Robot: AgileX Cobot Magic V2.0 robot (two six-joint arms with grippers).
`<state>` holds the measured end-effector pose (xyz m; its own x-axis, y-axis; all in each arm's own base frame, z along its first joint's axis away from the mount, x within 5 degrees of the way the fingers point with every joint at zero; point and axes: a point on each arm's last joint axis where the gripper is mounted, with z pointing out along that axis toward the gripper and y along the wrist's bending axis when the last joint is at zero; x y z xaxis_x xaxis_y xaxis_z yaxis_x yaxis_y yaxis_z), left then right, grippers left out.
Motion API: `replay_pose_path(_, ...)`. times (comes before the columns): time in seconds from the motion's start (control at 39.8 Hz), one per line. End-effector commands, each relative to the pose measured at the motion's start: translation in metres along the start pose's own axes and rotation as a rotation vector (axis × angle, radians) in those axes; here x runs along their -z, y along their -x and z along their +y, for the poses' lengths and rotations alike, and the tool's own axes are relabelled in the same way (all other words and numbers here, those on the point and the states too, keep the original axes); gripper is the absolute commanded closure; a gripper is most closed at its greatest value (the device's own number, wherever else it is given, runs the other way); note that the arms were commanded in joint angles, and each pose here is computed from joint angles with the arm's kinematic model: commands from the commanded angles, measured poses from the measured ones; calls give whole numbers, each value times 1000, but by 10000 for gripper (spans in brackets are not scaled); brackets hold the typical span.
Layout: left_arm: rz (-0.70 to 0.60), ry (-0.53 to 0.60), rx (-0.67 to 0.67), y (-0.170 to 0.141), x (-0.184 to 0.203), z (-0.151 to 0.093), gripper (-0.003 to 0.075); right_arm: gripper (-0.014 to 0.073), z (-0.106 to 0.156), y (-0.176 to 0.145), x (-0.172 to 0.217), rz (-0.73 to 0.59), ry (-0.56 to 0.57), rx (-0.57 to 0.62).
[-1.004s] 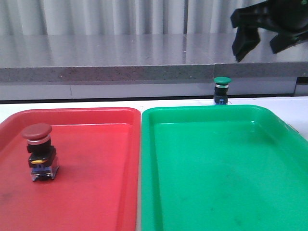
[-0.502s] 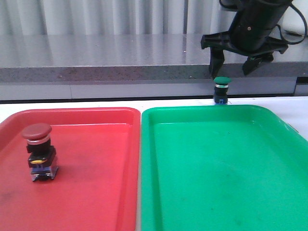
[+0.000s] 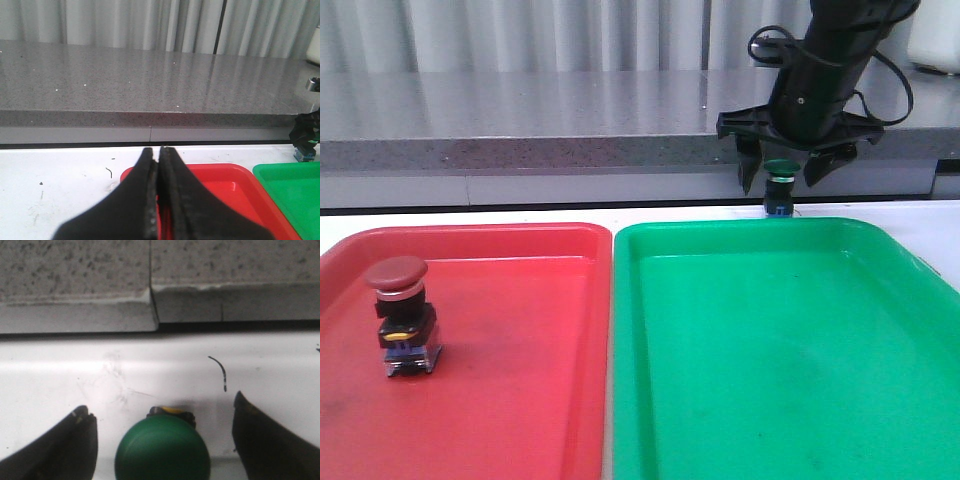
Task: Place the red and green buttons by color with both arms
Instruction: 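Move the right gripper down over the green-capped button, then close the right gripper on the green button and lift it, then lower the green button into the green tray with the right gripper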
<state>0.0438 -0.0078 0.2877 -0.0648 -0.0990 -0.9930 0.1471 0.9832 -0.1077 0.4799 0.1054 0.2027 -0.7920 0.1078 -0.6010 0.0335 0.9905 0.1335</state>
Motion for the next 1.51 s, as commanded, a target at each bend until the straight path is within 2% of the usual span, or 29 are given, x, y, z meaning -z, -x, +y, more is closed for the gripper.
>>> replay_pose_path(0.0, -96, -5, 18, 15, 2, -1, 740, 118, 5, 27, 34, -132, 32, 3)
replay_pose_path(0.18, -96, -5, 18, 15, 2, -1, 740, 371, 5, 27, 34, -137, 33, 3)
replay_pose_path(0.25, -96, -5, 18, 15, 2, -1, 740, 421, 5, 29, 36, -143, 36, 3)
replay_pose_path(0.4, -96, -5, 18, 15, 2, -1, 740, 428, 7, 37, 51, -180, 45, 3)
replay_pose_path(0.55, -96, -5, 18, 15, 2, -1, 740, 428, 8, 49, 87, -247, 62, 11)
replay_pose_path(0.78, -96, -5, 18, 15, 2, -1, 740, 428, 10, 50, 134, -259, 65, 20)
replay_pose_path(0.9, -96, -5, 18, 15, 2, -1, 740, 428, 18, 32, 150, -255, 85, 60)
replay_pose_path(1.15, -96, -5, 18, 15, 2, -1, 740, 428, 34, -39, 167, -211, 159, 140)
replay_pose_path(1.36, -96, -5, 18, 15, 2, -1, 740, 428, 33, -100, 162, -106, 181, 191)
replay_pose_path(1.48, -96, -5, 18, 15, 2, -1, 740, 428, 30, -124, 151, -64, 190, 191)
